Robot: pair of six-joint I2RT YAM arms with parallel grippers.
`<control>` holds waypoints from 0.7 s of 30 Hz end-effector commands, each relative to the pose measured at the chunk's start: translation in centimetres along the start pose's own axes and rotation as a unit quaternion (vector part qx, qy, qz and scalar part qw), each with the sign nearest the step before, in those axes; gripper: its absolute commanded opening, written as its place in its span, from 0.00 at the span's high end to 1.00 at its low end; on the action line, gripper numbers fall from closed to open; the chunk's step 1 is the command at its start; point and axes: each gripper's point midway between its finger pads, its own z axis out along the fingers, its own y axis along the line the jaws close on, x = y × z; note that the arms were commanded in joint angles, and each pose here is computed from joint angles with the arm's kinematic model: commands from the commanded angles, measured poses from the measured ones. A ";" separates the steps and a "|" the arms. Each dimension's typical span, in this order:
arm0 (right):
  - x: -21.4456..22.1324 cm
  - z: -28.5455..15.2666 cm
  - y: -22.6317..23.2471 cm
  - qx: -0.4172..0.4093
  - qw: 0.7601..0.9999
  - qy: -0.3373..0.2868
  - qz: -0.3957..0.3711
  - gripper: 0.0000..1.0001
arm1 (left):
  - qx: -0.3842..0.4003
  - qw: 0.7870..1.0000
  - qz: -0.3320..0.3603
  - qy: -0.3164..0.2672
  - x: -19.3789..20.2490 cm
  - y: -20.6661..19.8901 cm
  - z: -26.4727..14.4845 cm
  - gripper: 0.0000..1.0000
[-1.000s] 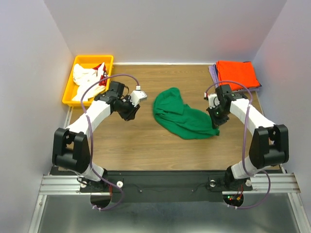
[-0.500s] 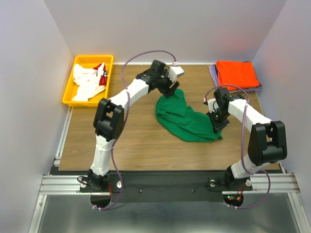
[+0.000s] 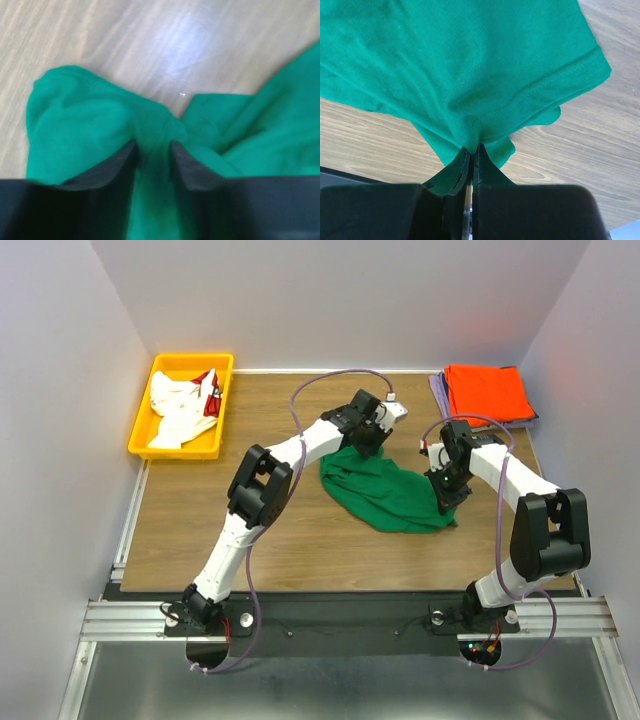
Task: Fold and stack the t-shirts
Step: Flatten the tshirt out
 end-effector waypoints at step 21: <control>-1.3 -0.8 -2.0 0.008 1.000 -0.021 0.002 0.99 | -0.092 0.974 -0.207 0.029 15.8 10.6 -19.9 1.00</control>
